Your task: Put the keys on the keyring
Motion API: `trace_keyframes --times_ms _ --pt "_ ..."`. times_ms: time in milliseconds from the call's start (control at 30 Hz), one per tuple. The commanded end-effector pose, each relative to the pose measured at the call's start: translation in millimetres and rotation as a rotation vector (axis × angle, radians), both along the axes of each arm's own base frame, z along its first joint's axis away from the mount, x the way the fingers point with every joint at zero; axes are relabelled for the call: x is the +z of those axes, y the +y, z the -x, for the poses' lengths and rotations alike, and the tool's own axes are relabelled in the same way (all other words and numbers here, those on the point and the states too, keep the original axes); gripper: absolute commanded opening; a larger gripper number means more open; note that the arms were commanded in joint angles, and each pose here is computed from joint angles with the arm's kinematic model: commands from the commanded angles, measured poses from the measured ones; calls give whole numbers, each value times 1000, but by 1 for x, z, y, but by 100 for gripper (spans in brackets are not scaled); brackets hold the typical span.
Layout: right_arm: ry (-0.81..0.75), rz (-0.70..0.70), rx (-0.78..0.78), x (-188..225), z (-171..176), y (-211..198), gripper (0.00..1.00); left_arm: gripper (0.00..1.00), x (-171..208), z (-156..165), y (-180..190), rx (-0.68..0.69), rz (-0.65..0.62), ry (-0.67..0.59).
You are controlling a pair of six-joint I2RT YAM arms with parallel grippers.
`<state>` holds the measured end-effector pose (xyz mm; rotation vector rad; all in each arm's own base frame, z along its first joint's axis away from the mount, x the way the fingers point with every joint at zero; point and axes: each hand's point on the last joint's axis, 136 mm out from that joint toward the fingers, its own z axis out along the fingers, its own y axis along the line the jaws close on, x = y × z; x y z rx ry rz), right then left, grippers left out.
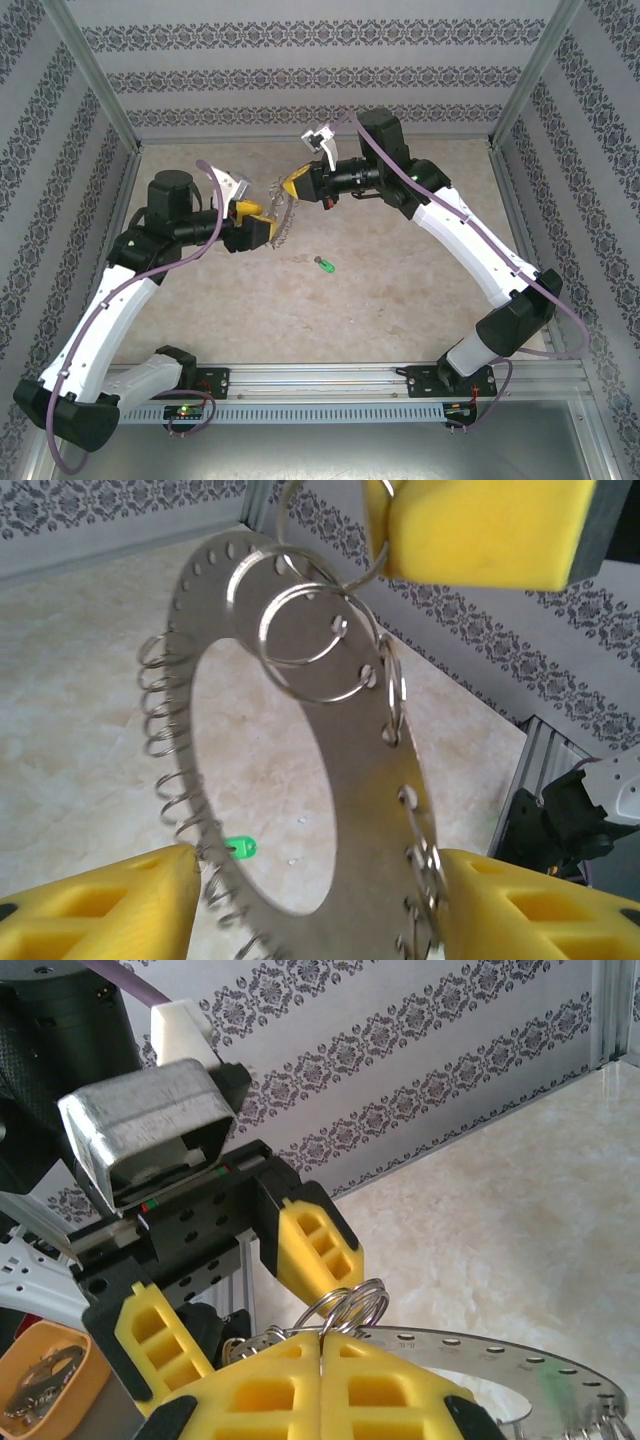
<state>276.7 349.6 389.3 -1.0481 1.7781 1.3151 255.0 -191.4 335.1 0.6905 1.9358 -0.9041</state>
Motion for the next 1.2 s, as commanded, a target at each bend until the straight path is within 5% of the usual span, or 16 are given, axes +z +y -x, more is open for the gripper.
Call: trace_keyframes --times_ms 0,467,1167 --pt "-65 -45 42 20 10 -6 0 63 23 4 6 10 36 -45" --pt "-57 -55 104 29 25 -13 0 60 77 -12 4 -12 138 -151" --pt "-33 -105 218 44 45 -13 0 51 82 -22 -7 -75 119 -176"
